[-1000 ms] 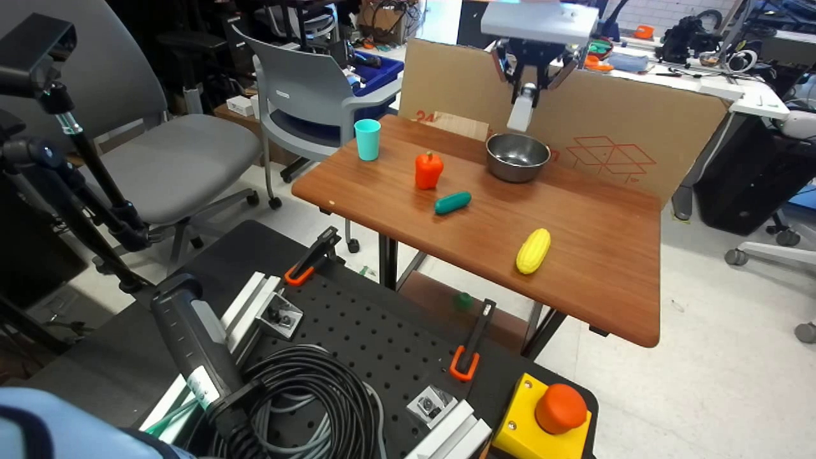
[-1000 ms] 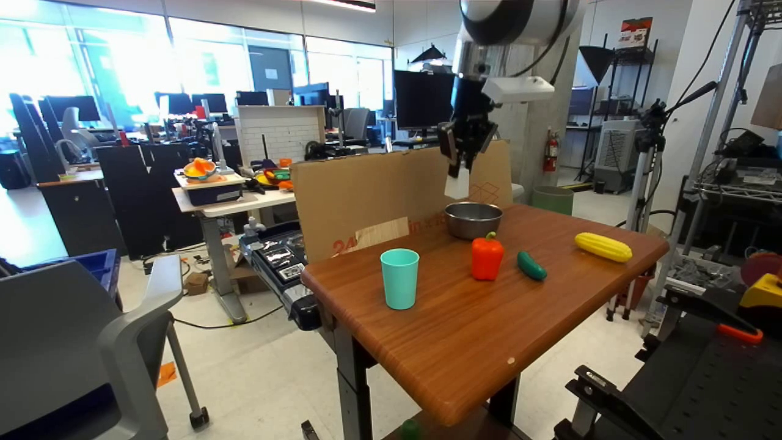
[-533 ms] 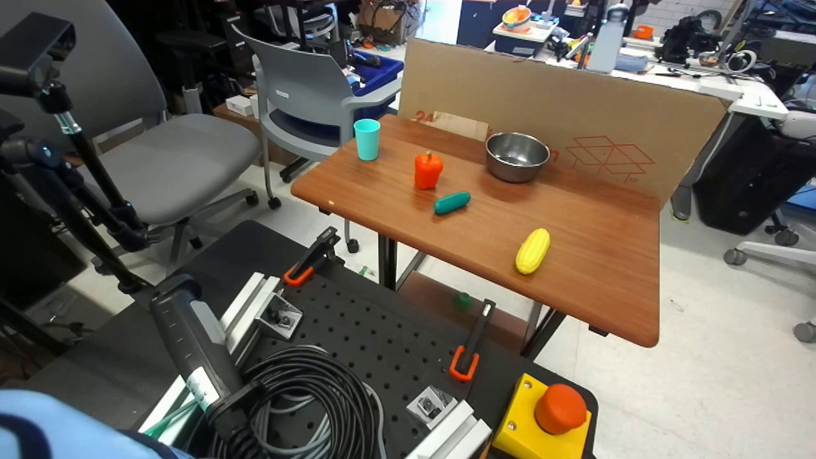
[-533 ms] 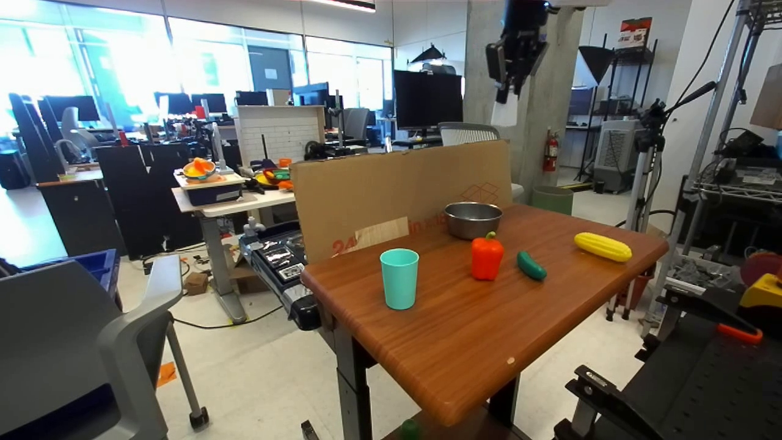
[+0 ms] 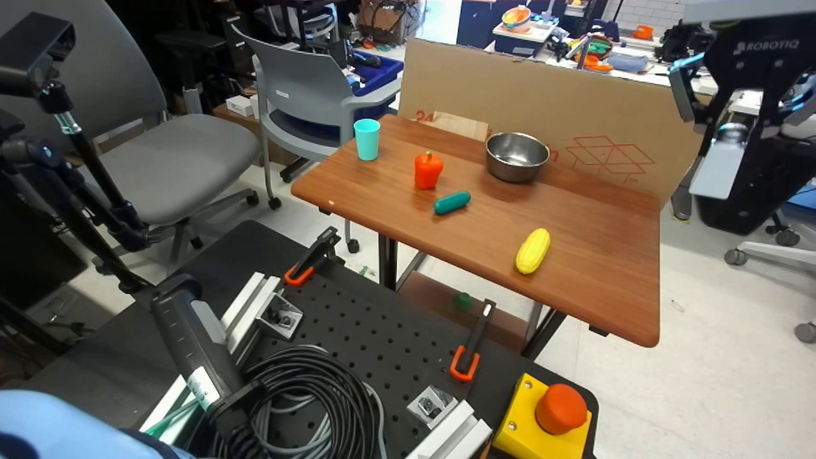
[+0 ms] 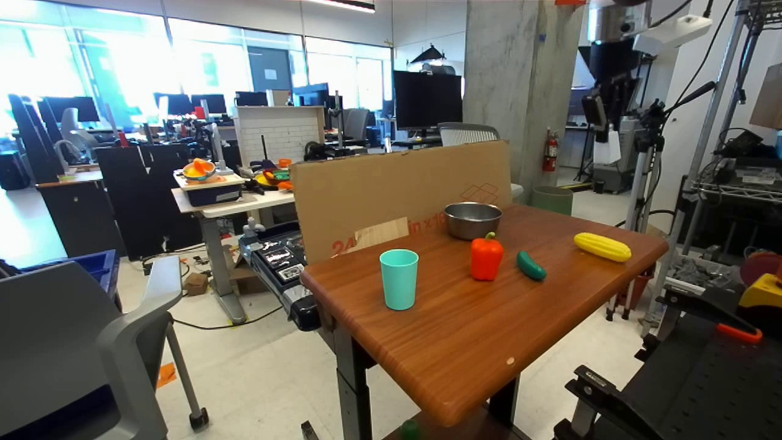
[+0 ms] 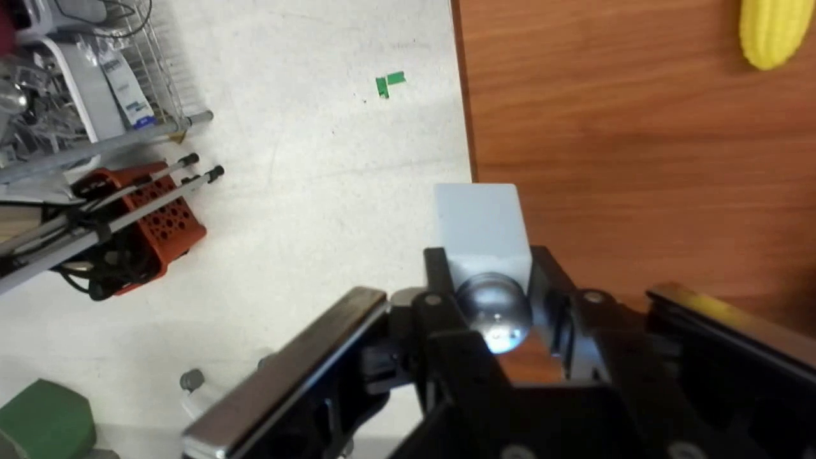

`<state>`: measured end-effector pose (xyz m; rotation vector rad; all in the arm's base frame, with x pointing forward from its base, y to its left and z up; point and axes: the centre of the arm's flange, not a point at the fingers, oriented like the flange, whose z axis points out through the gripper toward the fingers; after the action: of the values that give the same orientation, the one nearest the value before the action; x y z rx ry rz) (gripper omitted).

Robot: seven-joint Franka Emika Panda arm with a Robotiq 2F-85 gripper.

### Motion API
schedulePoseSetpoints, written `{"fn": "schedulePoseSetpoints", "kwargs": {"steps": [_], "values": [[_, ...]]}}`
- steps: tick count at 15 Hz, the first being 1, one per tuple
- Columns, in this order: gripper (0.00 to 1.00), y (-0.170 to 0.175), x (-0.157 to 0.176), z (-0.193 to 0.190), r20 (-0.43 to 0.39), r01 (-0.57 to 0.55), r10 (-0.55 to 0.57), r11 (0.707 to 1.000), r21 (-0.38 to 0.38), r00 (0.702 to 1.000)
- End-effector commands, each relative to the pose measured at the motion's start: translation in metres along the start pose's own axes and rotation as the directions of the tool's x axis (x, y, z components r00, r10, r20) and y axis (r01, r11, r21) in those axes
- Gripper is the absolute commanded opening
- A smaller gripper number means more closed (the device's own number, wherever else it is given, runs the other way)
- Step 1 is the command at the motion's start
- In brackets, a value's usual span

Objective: Remove the shaker from the pot

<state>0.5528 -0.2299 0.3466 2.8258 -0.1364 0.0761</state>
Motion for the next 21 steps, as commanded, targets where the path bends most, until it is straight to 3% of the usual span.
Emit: {"fn": "schedulePoseSetpoints", "kwargs": {"steps": [1,10,16,17,19,21], "values": [[0.08,-0.007,-0.022,0.031,0.021,0.023,-0.024,0.998,0.059,0.999],[0.08,-0.019,-0.071,0.096,0.032,0.034,-0.041,0.98,0.194,0.999],[0.08,-0.021,-0.099,0.112,0.052,0.112,-0.125,0.973,0.203,0.991],[0.58,-0.021,-0.102,0.113,0.072,0.125,-0.141,0.973,0.196,0.987],[0.66,-0.02,-0.105,0.11,0.083,0.15,-0.166,0.973,0.174,0.983],[0.81,-0.017,-0.106,0.103,0.08,0.167,-0.18,0.974,0.153,0.98]]}}
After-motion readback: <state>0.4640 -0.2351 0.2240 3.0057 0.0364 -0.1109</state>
